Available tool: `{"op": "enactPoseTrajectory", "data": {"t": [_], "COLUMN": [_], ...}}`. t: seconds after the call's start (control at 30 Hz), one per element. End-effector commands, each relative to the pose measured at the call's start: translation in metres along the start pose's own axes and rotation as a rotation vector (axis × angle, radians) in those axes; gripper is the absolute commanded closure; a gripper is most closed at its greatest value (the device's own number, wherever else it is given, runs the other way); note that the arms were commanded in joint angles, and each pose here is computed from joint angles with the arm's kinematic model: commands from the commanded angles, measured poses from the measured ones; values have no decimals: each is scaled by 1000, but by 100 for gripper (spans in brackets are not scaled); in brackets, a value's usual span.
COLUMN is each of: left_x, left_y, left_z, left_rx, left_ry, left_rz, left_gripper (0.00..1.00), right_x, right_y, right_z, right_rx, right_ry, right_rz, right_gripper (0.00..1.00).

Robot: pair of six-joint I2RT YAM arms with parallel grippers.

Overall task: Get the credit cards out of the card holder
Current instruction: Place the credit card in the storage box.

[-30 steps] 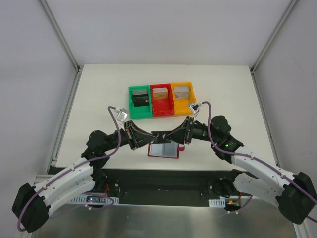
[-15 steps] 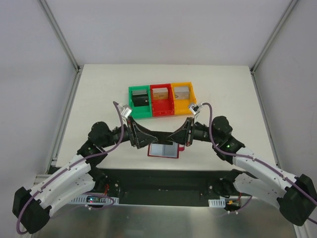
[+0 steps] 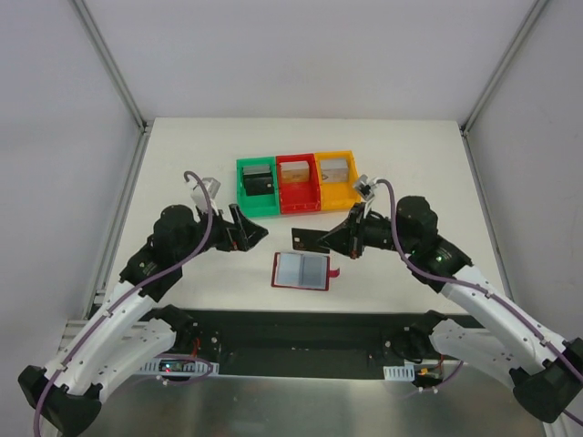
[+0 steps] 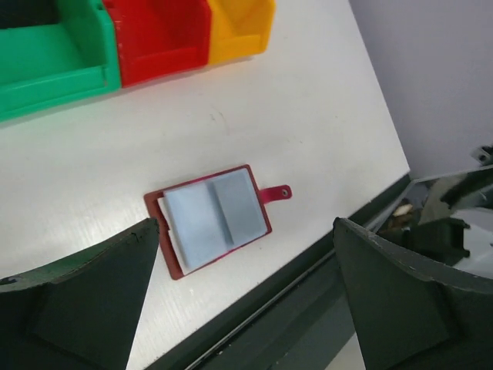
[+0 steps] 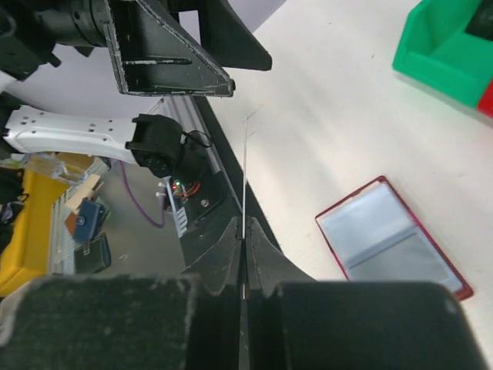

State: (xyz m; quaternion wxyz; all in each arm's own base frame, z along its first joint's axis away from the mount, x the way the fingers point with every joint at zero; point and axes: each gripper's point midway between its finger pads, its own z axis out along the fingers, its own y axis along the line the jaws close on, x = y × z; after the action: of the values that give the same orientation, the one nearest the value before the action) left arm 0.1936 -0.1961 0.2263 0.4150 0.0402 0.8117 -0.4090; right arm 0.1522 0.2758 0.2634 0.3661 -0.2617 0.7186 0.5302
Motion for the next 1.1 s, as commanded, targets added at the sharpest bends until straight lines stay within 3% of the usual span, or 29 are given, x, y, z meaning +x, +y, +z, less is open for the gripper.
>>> {"op": "enactPoseTrajectory", "data": {"t": [0.0,0.13,0.2,0.3,0.47,0.63,0.73,0.97,1.07], "left_x": [-26,-40,-50,-61,-39,-8,14,17,19], "left_y": [22,46,38,21,-14,-76,-103,-121,-124], "left_z": [0,-4,-14,-28,-6,-9,-17,-14,-14], "left_rx": [-165,-247,-200,-127,48,467,723,855,897], "left_ry": [-58,-205,-288,-387,-142,76,240,282,306], "left_rz": [68,142,210,184,248,433,421,497,504], "left_gripper": [6,5,1,1,1,1,1,1,10], "right_x": [-4,2,5,10,23,31,37,34,30], "right_y": [-17,-30,-30,-30,-23,-20,-11,15,22], "right_z": [-9,-9,-7,-6,-2,-3,-2,4,6], "right_rx": [134,182,152,137,63,30,-25,-130,-159], "right_ry": [46,43,22,37,134,169,187,141,111], "right_rz": [-80,-144,-230,-290,-305,-338,-354,-374,-361], "right_gripper": [99,98,94,100,100,100,99,100,100]}}
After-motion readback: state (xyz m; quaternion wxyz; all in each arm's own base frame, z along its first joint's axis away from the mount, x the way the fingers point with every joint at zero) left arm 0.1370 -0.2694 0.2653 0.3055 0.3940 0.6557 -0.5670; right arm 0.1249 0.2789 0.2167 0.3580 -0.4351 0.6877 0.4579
